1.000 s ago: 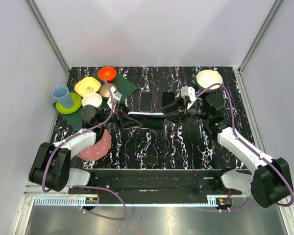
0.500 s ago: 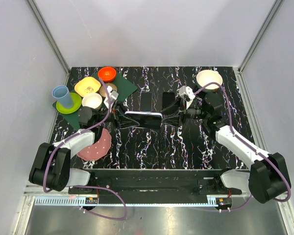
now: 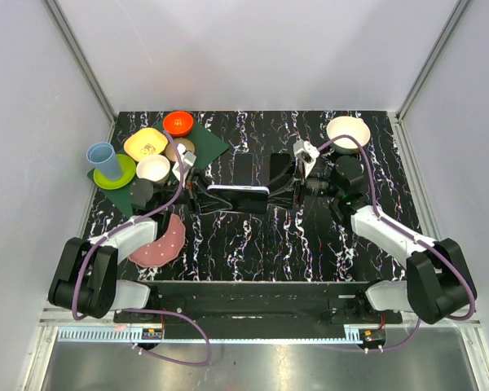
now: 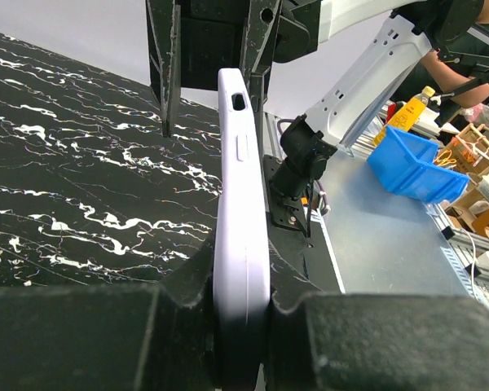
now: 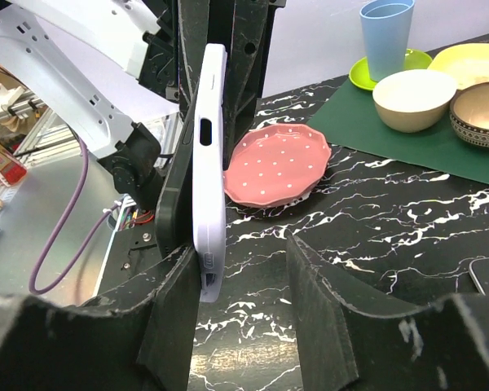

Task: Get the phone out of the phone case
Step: Remove the phone case from the phone.

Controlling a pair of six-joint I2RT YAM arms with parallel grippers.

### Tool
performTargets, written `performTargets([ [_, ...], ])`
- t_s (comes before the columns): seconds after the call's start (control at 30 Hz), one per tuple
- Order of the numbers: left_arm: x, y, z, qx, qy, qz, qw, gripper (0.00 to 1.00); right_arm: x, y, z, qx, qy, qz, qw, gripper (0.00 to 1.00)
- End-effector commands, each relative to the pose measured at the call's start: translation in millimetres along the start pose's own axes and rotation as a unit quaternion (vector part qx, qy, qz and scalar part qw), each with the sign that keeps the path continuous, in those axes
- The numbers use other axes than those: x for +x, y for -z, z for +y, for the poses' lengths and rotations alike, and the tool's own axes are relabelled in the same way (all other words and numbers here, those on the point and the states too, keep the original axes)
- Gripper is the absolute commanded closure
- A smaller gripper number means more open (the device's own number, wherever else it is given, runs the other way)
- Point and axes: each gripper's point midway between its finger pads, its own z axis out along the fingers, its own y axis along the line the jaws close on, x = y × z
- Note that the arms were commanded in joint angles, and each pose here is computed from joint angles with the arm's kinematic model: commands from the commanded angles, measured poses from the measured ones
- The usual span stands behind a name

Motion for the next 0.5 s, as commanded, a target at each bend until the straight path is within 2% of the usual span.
performTargets([
  [0.0, -51, -1, -2, -0.027, -0.129, -0.098, 0.986, 1.00, 4, -11, 27, -0.063, 0.000, 0.007, 0.998, 0.48],
  [0.47, -63, 13, 12, -0.061, -0.115, -0.135, 0.982, 1.00, 21, -15, 38, -0.099, 0.004, 0.030, 0.995, 0.46],
])
